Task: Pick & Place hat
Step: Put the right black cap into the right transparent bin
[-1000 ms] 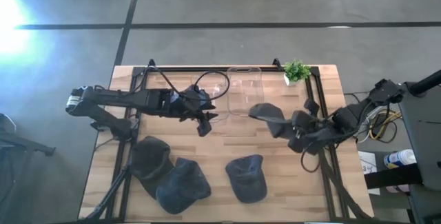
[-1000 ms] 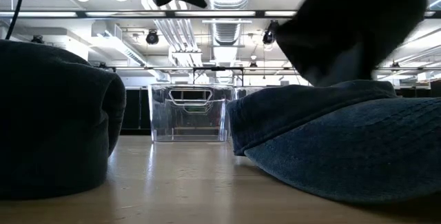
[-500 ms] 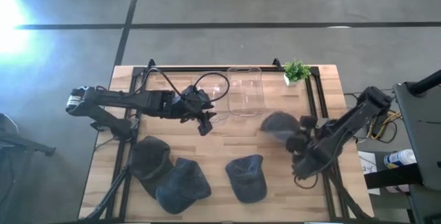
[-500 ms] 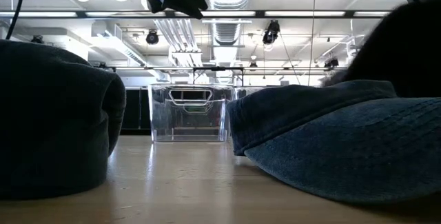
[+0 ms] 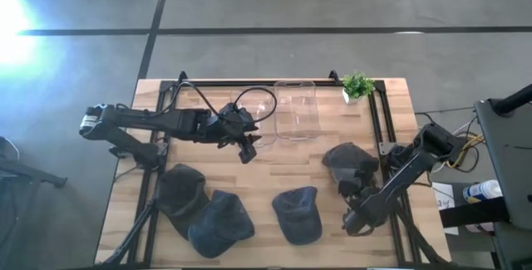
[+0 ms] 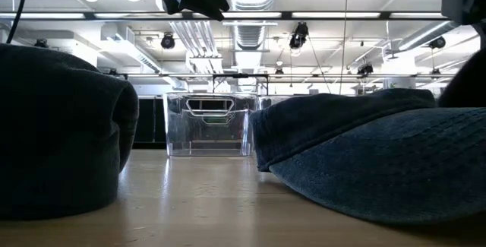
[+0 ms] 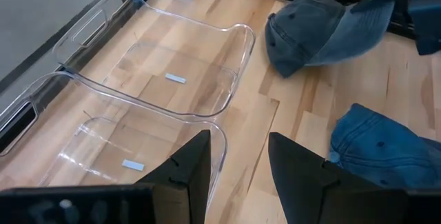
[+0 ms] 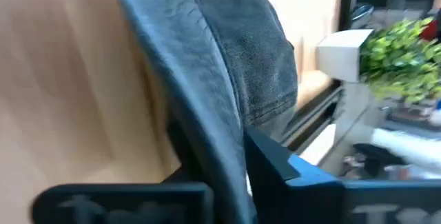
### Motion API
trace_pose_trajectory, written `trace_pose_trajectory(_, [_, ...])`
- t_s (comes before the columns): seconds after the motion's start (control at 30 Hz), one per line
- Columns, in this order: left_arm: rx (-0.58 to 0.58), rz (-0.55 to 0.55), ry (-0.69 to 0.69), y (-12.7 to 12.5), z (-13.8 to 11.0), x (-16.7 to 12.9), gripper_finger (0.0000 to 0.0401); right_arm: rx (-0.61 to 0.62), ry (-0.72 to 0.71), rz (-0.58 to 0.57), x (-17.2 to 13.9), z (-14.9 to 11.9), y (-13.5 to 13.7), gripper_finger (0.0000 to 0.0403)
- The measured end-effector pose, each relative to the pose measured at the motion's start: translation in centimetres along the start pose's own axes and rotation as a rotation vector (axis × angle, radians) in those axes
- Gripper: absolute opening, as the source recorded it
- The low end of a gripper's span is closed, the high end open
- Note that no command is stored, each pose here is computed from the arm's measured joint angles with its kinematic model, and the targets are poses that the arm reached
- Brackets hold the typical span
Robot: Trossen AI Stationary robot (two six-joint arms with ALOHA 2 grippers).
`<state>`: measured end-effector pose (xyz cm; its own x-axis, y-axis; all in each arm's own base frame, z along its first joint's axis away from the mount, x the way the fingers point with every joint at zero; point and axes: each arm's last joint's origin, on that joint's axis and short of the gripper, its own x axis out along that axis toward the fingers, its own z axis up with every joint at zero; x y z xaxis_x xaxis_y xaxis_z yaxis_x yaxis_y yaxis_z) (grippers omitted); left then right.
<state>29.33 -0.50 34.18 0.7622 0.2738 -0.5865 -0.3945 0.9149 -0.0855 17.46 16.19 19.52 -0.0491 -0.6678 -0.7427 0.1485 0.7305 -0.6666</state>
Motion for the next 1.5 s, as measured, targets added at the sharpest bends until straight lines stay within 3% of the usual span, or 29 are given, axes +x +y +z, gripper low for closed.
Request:
trace_pose_trajectory(0.43, [-0.017, -0.024, 0.007, -0.1, 0.0, 0.0, 0.0140, -0.022, -0.128, 0.175, -2.5, -0.6, 2.0, 0.0192])
trace_pose_trajectory(0.7, [-0.049, -0.059, -0.048, -0.4, 0.5, 0.0, 0.0140, -0.067, -0.252, 0.382, -6.0, -2.2, 3.9, 0.0236])
trace_pose_trajectory(0.83, [-0.096, -0.076, -0.093, -0.6, 0.8, 0.2, 0.0140, -0.024, -0.325, 0.419, -8.0, -3.6, 3.7, 0.0247])
trace_pose_trajectory(1.03, [-0.253, -0.121, -0.166, -0.9, 0.6, 1.2, 0.0140, 0.252, -0.302, 0.526, -8.6, -5.4, 1.9, 0.0241])
trace_pose_trajectory(1.27, [-0.456, -0.167, -0.185, -1.6, 0.7, 2.0, 0.0140, 0.814, -0.236, 0.708, -8.4, -6.7, -1.0, 0.0229])
trace_pose_trajectory(1.4, [-0.523, -0.179, -0.182, -1.8, 0.7, 2.0, 0.0140, 1.052, -0.324, 0.780, -8.2, -6.4, -2.1, 0.0228])
trace_pose_trajectory(1.5, [-0.568, -0.187, -0.183, -1.8, 0.7, 2.0, 0.0140, 1.139, -0.435, 0.784, -8.1, -5.3, -3.1, 0.0228])
